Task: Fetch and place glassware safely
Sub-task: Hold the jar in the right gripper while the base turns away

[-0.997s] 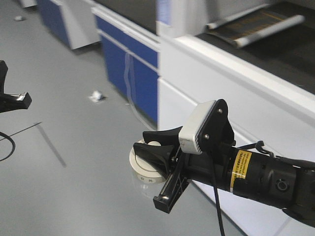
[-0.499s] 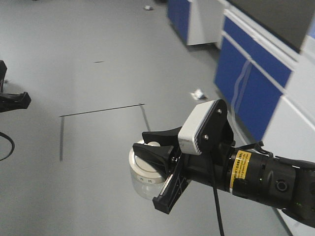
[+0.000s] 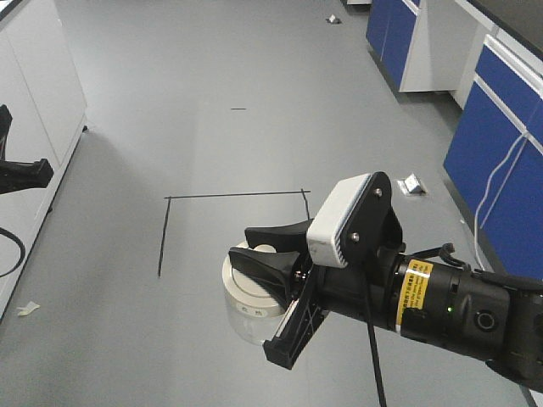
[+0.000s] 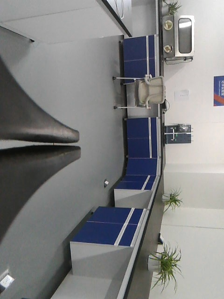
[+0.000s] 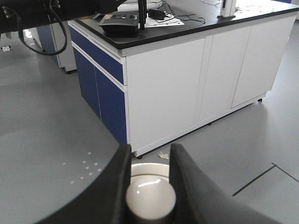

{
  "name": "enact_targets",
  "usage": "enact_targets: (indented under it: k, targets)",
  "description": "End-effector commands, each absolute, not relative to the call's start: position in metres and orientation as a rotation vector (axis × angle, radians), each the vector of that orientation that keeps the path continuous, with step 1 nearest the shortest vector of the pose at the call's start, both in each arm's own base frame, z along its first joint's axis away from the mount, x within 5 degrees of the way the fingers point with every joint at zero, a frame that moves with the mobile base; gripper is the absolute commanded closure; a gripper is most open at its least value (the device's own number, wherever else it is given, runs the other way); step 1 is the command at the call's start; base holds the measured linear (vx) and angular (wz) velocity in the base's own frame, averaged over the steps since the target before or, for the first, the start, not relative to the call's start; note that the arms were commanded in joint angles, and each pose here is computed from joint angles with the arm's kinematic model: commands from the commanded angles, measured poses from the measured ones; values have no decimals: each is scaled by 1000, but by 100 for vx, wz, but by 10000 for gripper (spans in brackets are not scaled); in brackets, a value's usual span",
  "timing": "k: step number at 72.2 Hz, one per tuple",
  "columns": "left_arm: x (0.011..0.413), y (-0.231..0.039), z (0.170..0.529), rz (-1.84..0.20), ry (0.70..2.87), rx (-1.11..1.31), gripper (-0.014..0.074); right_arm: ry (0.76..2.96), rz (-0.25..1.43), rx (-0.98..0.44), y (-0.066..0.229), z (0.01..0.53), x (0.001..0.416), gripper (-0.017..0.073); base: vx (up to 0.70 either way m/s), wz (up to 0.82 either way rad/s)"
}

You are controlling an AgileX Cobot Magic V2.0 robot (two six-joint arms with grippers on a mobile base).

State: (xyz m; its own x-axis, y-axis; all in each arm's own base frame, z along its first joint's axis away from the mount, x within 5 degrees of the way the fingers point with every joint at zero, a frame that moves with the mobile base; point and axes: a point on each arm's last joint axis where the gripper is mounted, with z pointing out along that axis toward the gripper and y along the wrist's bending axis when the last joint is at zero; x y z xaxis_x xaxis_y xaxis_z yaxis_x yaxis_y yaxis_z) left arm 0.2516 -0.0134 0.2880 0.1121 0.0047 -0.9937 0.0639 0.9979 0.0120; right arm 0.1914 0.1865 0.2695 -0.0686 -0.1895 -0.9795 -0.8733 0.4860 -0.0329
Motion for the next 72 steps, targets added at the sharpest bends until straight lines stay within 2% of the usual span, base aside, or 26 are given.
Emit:
enact_targets:
  k: [1,34,72]
  targets:
    - [250,-13,309,-52,1333,45,592,1442,794,-919,188,293,188,563,18,11]
    - [250,-13,309,-52,1333,45,592,1442,794,-919,188,293,188,563,27,-1]
    - [250,-13,309,-52,1334,45,592,1441,795,-919,188,293,188,563,47,2]
